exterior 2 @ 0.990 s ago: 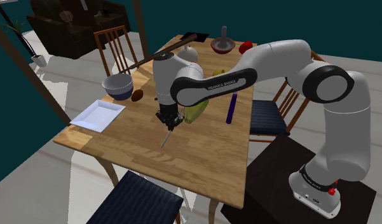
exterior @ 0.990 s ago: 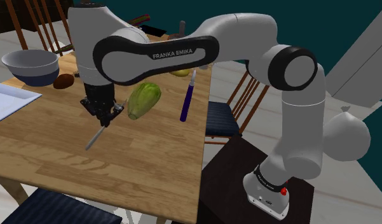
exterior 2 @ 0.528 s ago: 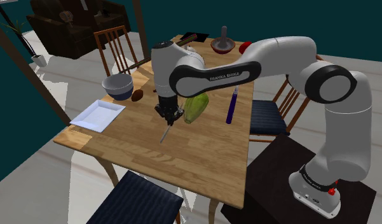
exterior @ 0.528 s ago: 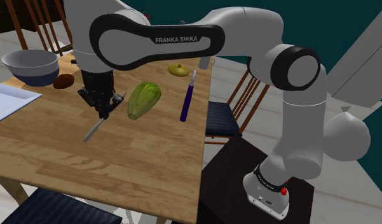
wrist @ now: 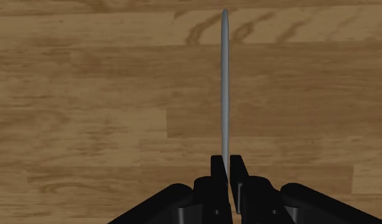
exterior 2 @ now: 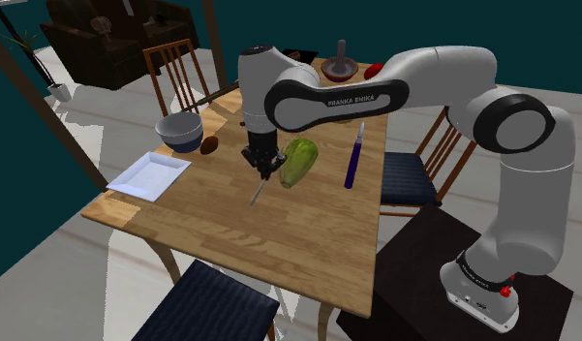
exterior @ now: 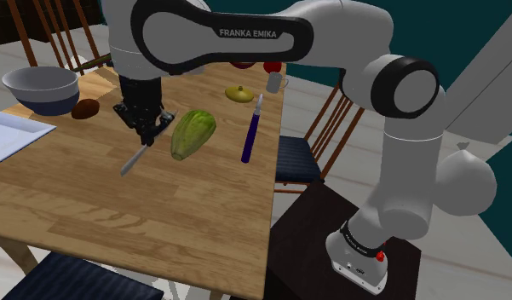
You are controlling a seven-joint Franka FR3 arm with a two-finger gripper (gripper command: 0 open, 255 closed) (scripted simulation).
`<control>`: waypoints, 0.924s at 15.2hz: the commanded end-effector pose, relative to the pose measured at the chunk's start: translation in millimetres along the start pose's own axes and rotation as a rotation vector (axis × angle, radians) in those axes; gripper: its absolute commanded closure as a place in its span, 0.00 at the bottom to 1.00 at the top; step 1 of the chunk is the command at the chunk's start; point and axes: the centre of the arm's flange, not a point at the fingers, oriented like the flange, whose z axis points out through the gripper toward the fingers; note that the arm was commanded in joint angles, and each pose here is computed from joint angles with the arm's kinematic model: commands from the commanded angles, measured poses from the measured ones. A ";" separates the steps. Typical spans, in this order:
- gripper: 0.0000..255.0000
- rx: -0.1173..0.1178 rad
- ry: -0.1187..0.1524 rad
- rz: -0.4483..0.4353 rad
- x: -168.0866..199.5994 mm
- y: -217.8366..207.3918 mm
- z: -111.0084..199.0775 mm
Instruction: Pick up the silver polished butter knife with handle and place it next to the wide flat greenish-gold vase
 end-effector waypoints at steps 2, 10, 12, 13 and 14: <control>1.00 0.000 0.000 0.000 35.2 17.5 -1.6; 1.00 0.000 0.000 0.000 129.7 64.3 -6.4; 1.00 0.000 0.000 0.000 153.4 76.0 -7.6; 1.00 0.000 0.000 0.000 165.2 81.9 -8.2; 1.00 0.000 0.000 0.000 177.0 87.7 -8.8</control>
